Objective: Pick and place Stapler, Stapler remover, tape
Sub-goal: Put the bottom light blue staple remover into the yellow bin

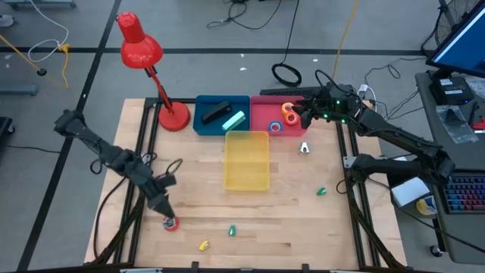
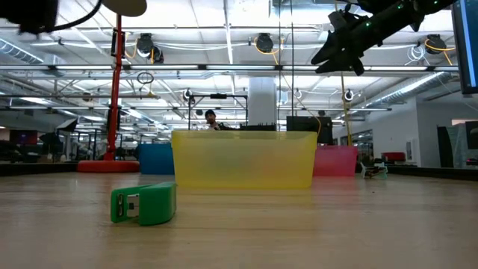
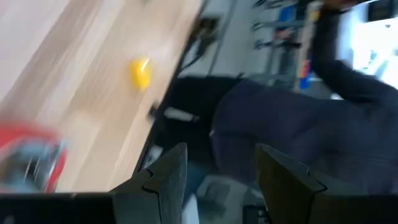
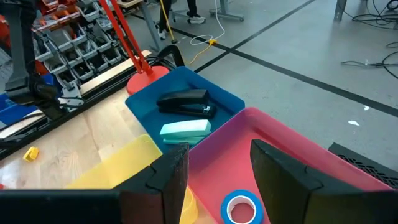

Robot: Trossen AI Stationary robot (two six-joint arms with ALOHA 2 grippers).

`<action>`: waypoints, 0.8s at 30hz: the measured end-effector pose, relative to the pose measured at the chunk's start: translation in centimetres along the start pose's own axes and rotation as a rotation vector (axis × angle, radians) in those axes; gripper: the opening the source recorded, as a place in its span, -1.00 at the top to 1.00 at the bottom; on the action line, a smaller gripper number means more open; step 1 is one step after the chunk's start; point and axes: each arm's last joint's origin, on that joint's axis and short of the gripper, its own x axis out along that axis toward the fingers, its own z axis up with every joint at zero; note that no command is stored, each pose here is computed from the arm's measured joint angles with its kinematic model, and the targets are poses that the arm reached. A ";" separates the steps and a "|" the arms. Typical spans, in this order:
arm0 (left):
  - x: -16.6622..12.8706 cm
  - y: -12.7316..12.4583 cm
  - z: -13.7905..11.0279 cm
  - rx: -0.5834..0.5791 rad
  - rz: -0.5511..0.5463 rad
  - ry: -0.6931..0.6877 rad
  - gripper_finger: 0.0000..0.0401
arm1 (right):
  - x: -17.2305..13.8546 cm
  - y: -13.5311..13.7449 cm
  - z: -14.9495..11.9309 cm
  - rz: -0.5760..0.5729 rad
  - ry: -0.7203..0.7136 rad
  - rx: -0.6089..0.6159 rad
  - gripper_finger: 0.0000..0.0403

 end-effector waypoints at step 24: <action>1.0 1.0 -5.2 0.057 0.132 0.027 0.06 | 0.0 0.0 0.0 -0.001 0.003 0.030 0.18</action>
